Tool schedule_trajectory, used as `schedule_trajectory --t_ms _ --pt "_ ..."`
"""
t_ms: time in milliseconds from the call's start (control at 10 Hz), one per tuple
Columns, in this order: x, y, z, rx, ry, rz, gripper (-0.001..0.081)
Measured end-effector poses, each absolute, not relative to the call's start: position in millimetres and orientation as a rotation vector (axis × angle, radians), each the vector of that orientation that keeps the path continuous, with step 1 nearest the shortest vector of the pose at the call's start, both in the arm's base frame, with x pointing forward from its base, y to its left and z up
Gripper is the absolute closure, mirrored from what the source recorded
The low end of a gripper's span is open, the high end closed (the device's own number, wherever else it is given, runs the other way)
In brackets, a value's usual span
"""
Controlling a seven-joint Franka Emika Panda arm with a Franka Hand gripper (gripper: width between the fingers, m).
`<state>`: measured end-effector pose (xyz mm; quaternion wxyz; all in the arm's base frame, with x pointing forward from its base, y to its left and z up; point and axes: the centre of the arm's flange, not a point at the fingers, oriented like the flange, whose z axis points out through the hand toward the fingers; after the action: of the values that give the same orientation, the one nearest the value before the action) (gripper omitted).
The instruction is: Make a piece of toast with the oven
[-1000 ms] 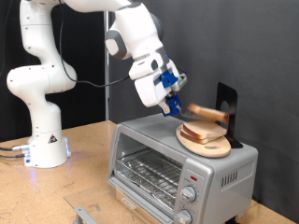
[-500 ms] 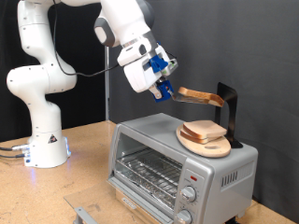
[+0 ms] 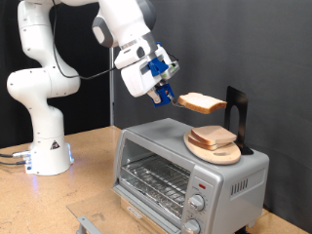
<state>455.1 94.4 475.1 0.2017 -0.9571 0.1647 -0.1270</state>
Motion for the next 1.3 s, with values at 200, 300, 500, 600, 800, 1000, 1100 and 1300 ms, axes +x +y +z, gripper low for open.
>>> schedule_trajectory --t_ms 200,300,500,600,800,1000,1100,1300 --pt "450 89 476 -2.671 0.470 -0.338 0.0420" --pt "446 87 475 -2.674 0.471 -0.312 0.0420" --pt "441 85 472 -2.677 0.473 -0.282 0.0420" --pt "439 84 472 -2.677 0.475 -0.282 0.0420" --pt "437 83 472 -2.678 0.475 -0.283 0.0420" --pt "435 83 472 -2.678 0.475 -0.285 0.0420" --pt "435 81 472 -2.670 0.451 -0.290 0.0420" --pt "424 63 473 -2.650 0.409 -0.275 0.0420"
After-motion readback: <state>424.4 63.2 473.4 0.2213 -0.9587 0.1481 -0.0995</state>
